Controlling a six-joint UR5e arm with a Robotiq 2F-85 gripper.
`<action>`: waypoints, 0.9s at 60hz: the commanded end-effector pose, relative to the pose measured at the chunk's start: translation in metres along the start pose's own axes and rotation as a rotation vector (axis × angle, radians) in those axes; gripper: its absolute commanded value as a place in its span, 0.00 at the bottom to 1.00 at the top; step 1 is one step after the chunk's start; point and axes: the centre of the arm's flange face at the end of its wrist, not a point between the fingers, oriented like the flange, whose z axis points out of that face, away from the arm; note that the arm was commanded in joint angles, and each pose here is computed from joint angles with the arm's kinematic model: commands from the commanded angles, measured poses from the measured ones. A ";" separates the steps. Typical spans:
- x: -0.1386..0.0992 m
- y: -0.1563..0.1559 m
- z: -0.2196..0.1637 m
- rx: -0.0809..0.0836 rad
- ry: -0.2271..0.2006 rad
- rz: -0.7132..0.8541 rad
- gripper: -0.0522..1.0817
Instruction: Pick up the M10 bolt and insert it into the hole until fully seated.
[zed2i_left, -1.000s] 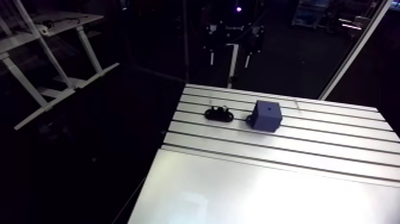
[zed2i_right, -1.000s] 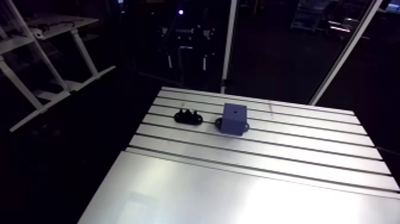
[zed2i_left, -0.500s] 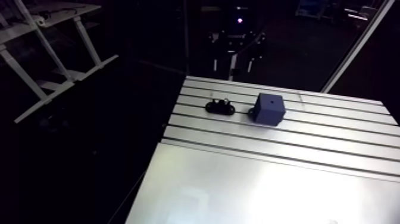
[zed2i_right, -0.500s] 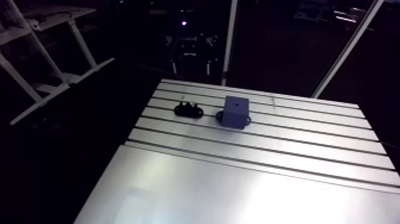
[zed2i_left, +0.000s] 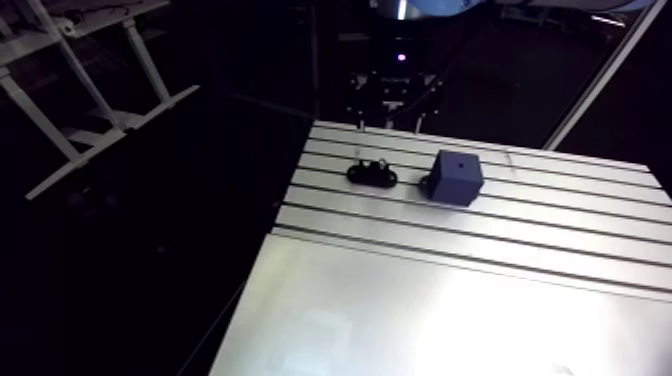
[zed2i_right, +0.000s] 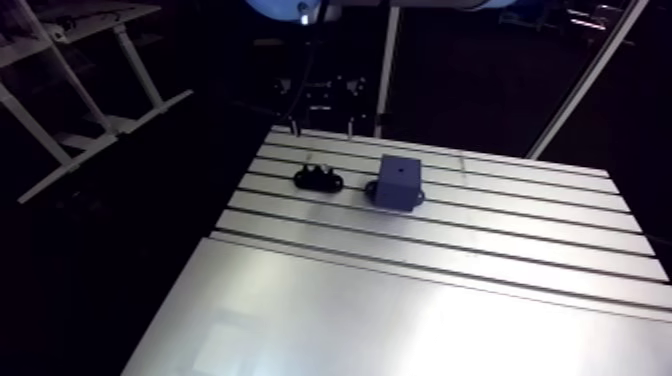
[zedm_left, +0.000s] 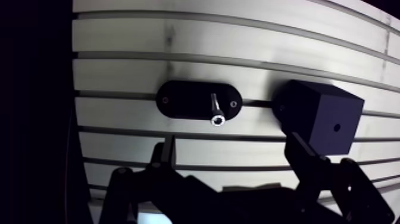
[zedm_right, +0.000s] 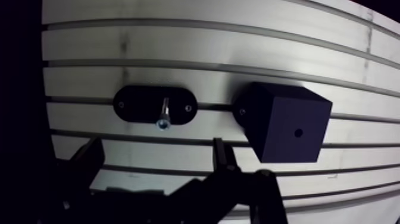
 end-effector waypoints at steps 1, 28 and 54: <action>-0.003 -0.001 0.012 0.003 0.003 -0.004 0.05; -0.004 -0.004 0.022 0.001 -0.011 -0.007 0.33; -0.004 -0.005 0.039 0.001 -0.011 -0.009 0.41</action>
